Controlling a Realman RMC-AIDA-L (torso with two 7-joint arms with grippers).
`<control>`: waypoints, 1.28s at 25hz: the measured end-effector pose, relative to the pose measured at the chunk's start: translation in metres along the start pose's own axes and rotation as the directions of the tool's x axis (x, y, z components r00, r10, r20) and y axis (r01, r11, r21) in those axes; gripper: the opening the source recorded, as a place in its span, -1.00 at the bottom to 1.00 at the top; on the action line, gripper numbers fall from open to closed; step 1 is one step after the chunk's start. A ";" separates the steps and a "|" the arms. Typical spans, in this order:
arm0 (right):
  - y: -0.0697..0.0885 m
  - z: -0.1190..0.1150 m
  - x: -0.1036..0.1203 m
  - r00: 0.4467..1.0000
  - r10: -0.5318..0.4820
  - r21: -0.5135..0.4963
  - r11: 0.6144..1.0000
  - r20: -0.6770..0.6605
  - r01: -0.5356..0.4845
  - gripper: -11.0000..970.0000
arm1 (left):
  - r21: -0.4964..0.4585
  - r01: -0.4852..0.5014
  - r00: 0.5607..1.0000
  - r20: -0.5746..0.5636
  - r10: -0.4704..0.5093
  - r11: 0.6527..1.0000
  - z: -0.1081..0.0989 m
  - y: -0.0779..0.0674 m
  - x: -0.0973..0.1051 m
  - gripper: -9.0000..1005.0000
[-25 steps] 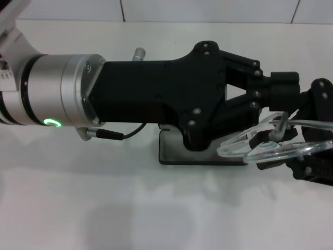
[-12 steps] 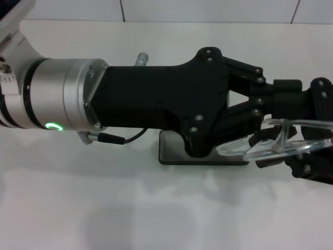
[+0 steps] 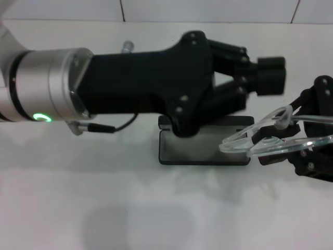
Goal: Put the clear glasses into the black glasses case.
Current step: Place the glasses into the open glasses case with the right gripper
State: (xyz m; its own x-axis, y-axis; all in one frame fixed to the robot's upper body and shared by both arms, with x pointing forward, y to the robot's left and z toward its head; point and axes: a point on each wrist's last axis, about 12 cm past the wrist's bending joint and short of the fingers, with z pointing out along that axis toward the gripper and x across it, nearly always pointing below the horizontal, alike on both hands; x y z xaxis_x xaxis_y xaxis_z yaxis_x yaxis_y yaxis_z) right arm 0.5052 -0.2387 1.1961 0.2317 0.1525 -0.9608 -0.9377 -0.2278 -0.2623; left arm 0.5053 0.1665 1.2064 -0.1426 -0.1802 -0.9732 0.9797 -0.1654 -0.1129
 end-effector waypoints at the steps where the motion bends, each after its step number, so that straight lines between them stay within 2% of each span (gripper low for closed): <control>1: 0.000 0.000 0.000 1.000 0.001 0.001 1.000 0.000 -0.001 -0.74 | -0.012 -0.007 1.000 0.005 0.007 1.000 -0.003 0.001 -0.001 -0.80; 8: 0.004 -0.001 0.003 1.000 0.032 0.006 0.999 -0.002 -0.031 -0.74 | -0.173 -0.081 0.994 0.057 0.092 0.982 -0.038 0.010 0.001 -0.80; 12: 0.003 -0.001 0.002 0.993 0.110 0.000 0.994 -0.036 -0.111 -0.74 | -0.290 -0.122 0.987 0.069 0.147 0.949 -0.066 0.009 0.003 -0.80; 14: 0.002 -0.001 0.001 0.990 0.127 -0.001 0.992 -0.055 -0.128 -0.74 | -0.361 -0.135 0.983 0.064 0.169 0.923 -0.085 0.004 0.005 -0.80; 15: 0.001 0.000 -0.002 0.983 0.155 0.004 0.988 -0.098 -0.155 -0.74 | -0.361 -0.135 0.983 0.064 0.169 0.923 -0.085 0.004 0.005 -0.80; 16: -0.003 0.002 -0.005 0.960 0.200 0.032 0.980 -0.197 -0.198 -0.74 | -0.434 -0.154 0.979 0.052 0.195 0.888 -0.104 -0.004 0.008 -0.80; 19: -0.012 0.012 -0.015 0.850 0.270 0.126 0.963 -0.453 -0.238 -0.73 | -0.497 -0.171 0.976 0.032 0.215 0.851 -0.121 -0.014 0.013 -0.80; 23: -0.020 0.038 -0.035 0.710 0.287 0.170 0.957 -0.643 -0.234 -0.73 | -0.583 -0.187 0.973 0.000 0.231 0.790 -0.145 -0.029 0.023 -0.80; 24: -0.023 0.044 -0.039 0.688 0.293 0.177 0.956 -0.664 -0.236 -0.73 | -0.592 -0.187 0.973 -0.004 0.230 0.784 -0.147 -0.031 0.026 -0.80; 26: -0.034 0.059 -0.047 0.609 0.332 0.222 0.942 -0.721 -0.250 -0.73 | -0.611 -0.182 0.975 -0.012 0.221 0.770 -0.152 -0.033 0.034 -0.80; 30: -0.063 0.082 -0.054 0.417 0.425 0.327 0.900 -0.804 -0.287 -0.72 | -0.625 -0.165 0.980 -0.020 0.196 0.763 -0.155 -0.034 0.046 -0.80; 32: -0.078 0.092 -0.048 0.320 0.467 0.363 0.870 -0.824 -0.335 -0.72 | -0.627 -0.157 0.982 -0.018 0.188 0.763 -0.155 -0.033 0.050 -0.80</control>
State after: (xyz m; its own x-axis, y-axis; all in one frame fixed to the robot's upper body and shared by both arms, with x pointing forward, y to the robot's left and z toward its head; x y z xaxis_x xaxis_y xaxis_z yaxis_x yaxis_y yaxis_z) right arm 0.5433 -0.1396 1.2712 -0.1504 -0.8505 -0.5039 -0.9870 0.0997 0.1262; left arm 0.4873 0.3136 1.1300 0.0467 -0.1909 -0.9805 0.8579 0.5104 -0.0585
